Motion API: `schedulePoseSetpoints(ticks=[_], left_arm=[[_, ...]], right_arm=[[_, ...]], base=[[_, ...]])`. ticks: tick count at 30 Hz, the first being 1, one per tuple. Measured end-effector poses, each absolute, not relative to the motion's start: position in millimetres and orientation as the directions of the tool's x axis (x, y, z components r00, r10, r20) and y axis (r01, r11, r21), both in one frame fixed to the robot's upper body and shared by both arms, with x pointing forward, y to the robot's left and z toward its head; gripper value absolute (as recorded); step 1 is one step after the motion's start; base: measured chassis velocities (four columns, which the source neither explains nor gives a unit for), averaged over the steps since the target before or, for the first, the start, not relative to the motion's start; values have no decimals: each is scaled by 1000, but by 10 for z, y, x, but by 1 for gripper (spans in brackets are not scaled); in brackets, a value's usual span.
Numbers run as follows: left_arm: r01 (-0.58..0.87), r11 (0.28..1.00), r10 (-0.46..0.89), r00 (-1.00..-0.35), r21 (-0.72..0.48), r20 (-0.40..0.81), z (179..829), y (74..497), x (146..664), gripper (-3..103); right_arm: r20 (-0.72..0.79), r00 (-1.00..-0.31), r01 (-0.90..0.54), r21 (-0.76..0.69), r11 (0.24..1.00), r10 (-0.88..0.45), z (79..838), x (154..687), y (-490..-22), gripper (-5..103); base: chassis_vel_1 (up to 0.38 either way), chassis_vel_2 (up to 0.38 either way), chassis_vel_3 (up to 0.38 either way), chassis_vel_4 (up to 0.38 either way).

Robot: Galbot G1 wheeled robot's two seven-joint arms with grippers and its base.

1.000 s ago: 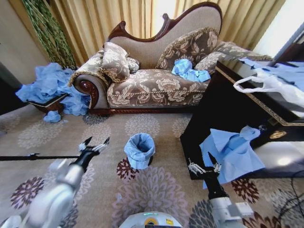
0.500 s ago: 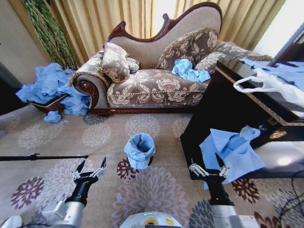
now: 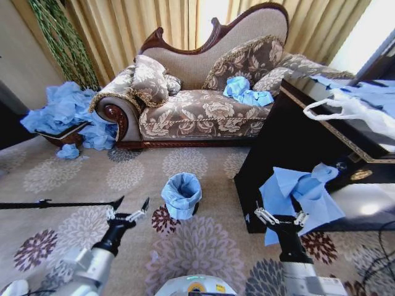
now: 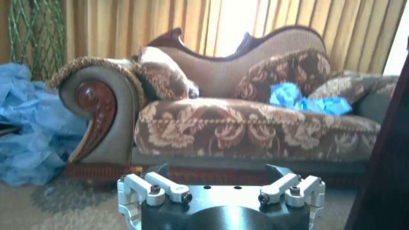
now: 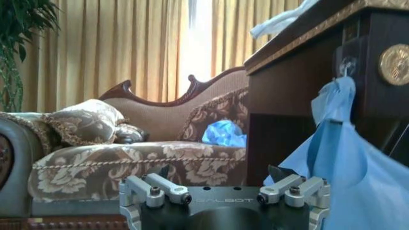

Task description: Place a garbage bag over the trash bin.

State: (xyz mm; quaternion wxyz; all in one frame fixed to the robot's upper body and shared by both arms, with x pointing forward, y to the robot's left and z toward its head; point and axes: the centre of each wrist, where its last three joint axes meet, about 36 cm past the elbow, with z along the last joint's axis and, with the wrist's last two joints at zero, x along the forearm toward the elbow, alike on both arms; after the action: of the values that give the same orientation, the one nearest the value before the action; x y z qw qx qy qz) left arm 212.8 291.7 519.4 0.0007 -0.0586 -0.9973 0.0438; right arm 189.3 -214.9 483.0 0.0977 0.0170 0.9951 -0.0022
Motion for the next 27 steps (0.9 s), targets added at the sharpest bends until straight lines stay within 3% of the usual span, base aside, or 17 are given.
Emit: schedulePoseSetpoints(ticks=[27], left_arm=[[113, 984, 113, -994, -139, -9, 5202, 2904, 2166, 100]], right_arm=[[-126, -992, 12, 32, 999, 16, 4743, 1863, -2058, 100]], base=[[0, 0, 0, 0]])
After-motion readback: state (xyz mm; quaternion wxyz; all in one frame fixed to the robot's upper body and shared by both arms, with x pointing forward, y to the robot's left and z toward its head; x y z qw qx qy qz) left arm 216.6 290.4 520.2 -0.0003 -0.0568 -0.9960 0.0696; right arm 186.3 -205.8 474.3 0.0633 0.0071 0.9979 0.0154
